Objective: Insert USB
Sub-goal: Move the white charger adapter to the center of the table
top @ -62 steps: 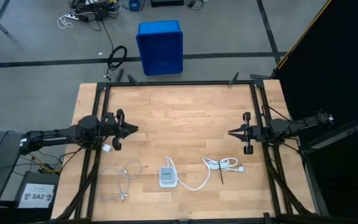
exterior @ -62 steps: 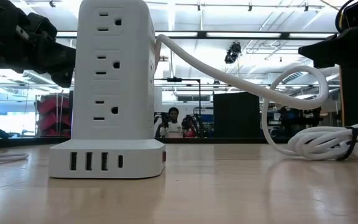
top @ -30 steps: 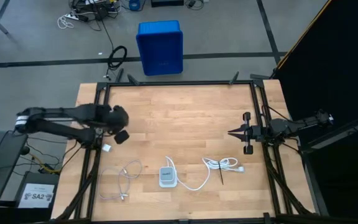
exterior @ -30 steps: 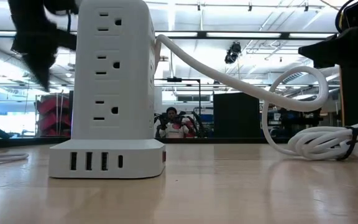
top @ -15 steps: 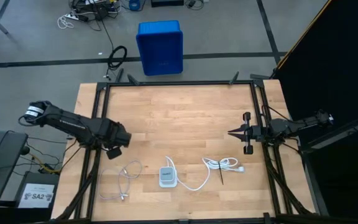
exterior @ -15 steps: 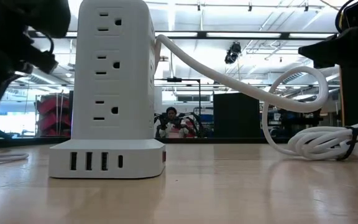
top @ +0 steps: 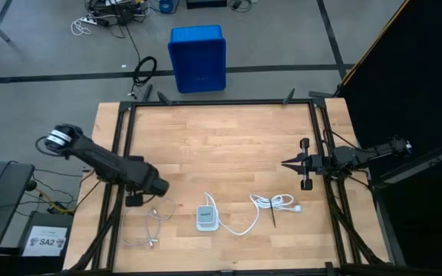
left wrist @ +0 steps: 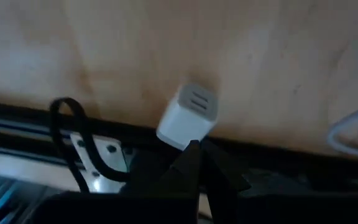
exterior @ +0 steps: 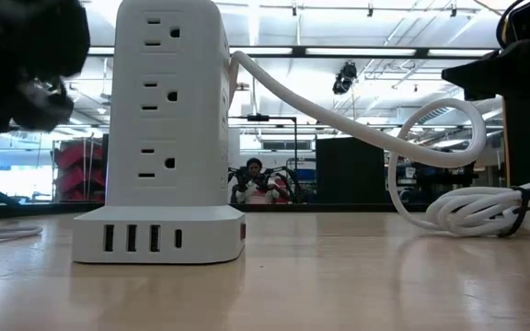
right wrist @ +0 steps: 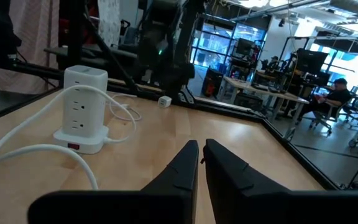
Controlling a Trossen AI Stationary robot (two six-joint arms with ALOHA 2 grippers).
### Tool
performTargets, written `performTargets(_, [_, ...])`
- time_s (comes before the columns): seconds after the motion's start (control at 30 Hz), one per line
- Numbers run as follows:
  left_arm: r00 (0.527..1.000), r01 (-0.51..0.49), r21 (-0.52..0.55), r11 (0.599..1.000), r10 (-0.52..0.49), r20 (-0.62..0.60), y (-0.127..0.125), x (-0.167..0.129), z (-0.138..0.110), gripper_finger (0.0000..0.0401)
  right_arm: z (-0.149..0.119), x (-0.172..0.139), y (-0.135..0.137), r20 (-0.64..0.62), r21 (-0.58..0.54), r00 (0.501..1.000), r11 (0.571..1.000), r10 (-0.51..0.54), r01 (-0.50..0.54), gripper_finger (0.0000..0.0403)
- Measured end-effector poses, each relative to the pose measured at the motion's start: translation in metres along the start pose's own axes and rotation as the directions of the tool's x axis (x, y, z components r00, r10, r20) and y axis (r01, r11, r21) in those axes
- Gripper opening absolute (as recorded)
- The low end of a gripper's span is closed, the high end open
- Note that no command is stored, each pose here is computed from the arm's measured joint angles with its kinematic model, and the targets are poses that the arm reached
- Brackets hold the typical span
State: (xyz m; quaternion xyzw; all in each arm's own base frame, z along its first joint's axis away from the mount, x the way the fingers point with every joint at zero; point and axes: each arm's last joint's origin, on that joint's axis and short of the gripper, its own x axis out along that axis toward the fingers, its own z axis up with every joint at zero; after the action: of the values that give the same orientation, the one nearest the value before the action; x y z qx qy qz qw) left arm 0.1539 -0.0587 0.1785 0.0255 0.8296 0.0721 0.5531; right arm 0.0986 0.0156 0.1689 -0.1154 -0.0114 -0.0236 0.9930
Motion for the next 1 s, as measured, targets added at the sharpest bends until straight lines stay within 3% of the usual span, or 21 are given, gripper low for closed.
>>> performTargets(0.2, [0.979,-0.054,0.052,0.997,0.063,-0.193,-0.01,0.022,0.02,0.0,0.0,0.0,0.0,0.0,0.0,1.0,1.0,0.0,0.0,0.0008])
performTargets(0.4, [0.968,-0.061,0.076,0.995,0.078,-0.241,-0.012,0.029,0.025,0.0,0.0,0.0,0.0,0.0,0.0,1.0,1.0,0.0,0.0,0.0005])
performTargets(0.77, [0.998,0.003,0.114,0.994,0.005,-0.07,-0.018,0.04,0.039,0.0,0.0,0.0,0.0,0.001,0.001,1.0,1.0,0.0,0.0,0.0007])
performTargets(1.0, [0.991,-0.061,0.155,0.986,0.041,0.129,-0.025,0.01,0.06,0.0,0.0,0.0,0.0,0.004,0.001,1.0,1.0,-0.001,0.001,0.0006])
